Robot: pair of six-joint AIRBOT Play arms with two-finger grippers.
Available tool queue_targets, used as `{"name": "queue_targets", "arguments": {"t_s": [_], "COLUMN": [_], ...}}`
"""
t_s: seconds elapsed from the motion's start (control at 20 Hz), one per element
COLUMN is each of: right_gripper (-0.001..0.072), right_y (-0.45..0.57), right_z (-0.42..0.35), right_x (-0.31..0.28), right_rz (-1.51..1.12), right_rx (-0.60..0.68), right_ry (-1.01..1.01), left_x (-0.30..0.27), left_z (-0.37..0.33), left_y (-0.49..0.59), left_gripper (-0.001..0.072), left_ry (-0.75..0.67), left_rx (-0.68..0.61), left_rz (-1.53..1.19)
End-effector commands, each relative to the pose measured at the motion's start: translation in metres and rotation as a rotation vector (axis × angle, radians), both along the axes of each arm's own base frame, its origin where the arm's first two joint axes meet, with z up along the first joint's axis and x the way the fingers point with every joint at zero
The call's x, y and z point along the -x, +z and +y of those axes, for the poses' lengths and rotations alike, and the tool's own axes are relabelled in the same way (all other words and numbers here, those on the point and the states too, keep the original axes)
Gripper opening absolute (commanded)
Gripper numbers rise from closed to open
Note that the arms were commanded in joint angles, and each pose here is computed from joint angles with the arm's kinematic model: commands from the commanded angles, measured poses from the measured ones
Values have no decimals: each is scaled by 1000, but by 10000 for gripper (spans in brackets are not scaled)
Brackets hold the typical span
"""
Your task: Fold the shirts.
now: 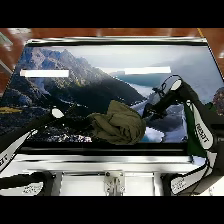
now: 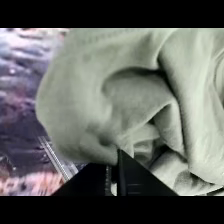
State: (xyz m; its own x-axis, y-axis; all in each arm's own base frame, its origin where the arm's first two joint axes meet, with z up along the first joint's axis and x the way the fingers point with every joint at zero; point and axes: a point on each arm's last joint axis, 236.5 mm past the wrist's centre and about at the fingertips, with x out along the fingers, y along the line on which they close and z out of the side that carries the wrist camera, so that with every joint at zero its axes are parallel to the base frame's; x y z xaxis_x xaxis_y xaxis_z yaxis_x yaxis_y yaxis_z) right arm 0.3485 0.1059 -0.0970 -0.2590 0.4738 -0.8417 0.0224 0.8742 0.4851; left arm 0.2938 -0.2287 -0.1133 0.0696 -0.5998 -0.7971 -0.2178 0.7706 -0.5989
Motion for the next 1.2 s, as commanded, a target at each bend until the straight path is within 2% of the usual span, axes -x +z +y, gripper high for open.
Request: {"name": "queue_targets", "arguments": {"t_s": [0.0,0.05,0.1,0.15,0.2,0.35,0.5,0.6,0.7,0.8,0.95,1.15], "right_gripper": [623,622,541,239,69,59,59,59,59,59,59,59], "right_y": [-18,-23,-25,-25,-23,3,76,153,244,339,454,522], "right_z": [24,29,34,38,40,34,13,-8,-26,-32,-30,-36], "right_x": [2,4,8,9,8,-11,-47,-69,-75,-64,-18,53], "right_rz": [26,40,48,46,34,-92,-319,-528,-773,-1047,-1406,-1635], "right_rx": [-13,-10,-9,-9,-13,-18,-16,-2,22,43,35,84], "right_ry": [8,15,30,47,54,69,29,-20,-69,-116,-187,-212], "left_x": [-2,-2,-3,-5,-10,-32,-62,-77,-77,-58,-8,34], "left_z": [-1,-1,0,0,2,18,47,70,88,102,111,115], "left_y": [0,0,1,3,8,43,131,217,320,421,525,541], "left_gripper": [46,46,46,45,44,43,44,43,44,44,44,45], "left_ry": [-12,-13,-14,-21,-42,-130,-200,-171,-71,28,102,76], "left_rx": [0,1,1,1,-10,-110,-238,-292,-272,-240,-188,-189], "left_rz": [-18,-21,-25,-40,-73,-208,-424,-602,-805,-1019,-1255,-1276]}}
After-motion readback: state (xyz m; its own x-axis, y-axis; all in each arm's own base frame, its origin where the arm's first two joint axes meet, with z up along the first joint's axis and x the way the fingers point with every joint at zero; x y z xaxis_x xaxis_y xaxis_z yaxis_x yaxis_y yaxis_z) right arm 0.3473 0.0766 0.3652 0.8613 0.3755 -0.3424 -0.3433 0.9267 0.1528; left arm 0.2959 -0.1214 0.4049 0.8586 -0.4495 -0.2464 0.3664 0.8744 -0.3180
